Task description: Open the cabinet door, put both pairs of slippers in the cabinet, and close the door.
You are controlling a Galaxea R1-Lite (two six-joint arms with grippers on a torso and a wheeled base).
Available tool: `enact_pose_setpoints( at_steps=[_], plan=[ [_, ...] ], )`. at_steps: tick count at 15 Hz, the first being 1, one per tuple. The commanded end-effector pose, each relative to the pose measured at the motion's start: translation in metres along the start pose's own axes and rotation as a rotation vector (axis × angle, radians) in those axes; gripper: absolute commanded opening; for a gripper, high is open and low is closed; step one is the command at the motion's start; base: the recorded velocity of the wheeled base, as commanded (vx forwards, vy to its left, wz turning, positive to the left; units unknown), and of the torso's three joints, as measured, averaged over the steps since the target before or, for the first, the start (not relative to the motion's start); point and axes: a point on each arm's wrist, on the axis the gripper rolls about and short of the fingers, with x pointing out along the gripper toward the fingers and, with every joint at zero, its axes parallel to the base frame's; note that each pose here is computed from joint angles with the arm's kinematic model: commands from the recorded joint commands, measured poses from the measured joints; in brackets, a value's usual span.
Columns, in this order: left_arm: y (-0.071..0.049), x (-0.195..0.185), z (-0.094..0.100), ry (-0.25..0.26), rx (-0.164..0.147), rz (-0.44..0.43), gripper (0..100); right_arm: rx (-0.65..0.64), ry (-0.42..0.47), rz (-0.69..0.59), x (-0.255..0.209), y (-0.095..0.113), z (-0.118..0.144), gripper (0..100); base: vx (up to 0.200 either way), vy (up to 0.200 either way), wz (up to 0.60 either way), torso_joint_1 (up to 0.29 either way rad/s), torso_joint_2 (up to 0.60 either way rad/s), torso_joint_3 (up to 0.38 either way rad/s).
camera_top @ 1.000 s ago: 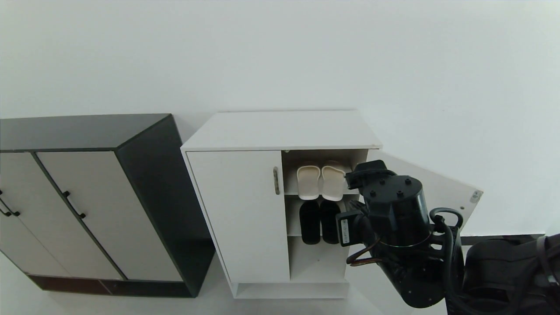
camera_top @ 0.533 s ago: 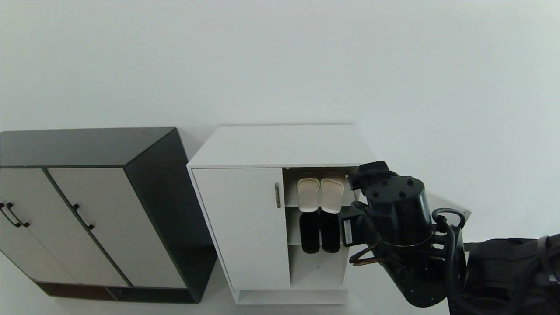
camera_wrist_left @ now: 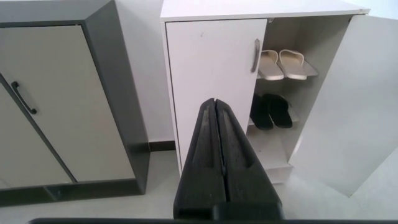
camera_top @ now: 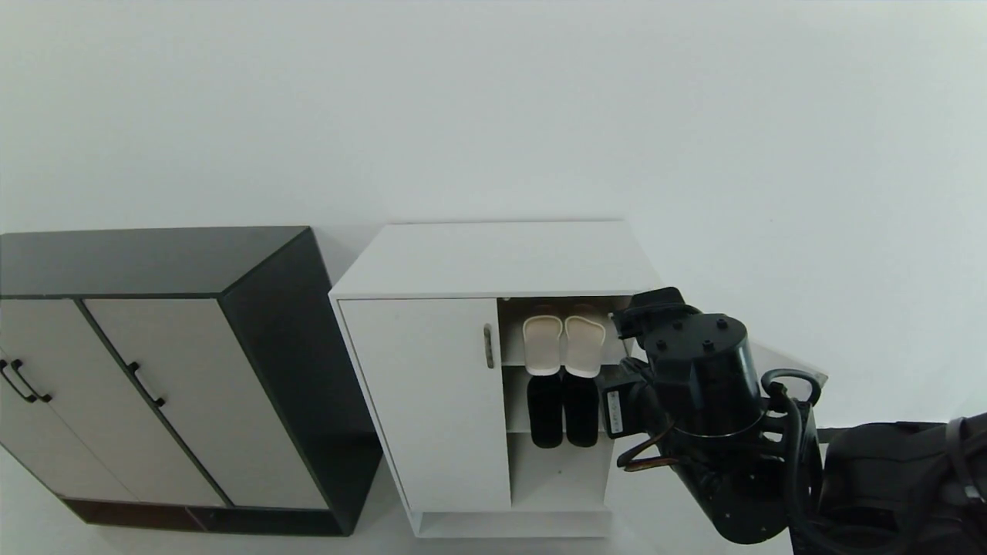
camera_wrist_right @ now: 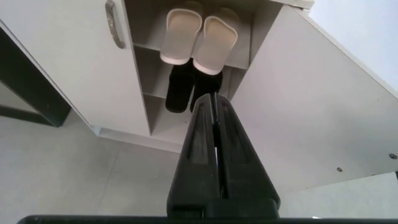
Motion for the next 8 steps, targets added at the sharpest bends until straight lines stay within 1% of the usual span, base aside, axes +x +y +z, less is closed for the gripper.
enact_pose_setpoints(
  at_steps=[1,6,8],
  plan=[
    [0.0000,0.0001,0.0001,0.001,0.000,0.000,0,0.000,-0.001,0.000,-0.0004,-0.0001,0.0002,0,0.000,0.000,-0.60,0.002,0.00,-0.002],
    [0.0000,0.0001,0.0001,0.001,0.000,0.000,0,0.001,0.000,-0.002,0.0006,0.0000,-0.0004,0,0.000,0.000,-0.60,0.004,0.00,0.001],
    [0.0000,0.0001,-0.0001,0.002,0.000,-0.002,0,0.001,-0.002,-0.001,0.0000,-0.0005,0.0004,0,0.000,0.000,0.00,0.000,0.00,0.000]
  ],
)
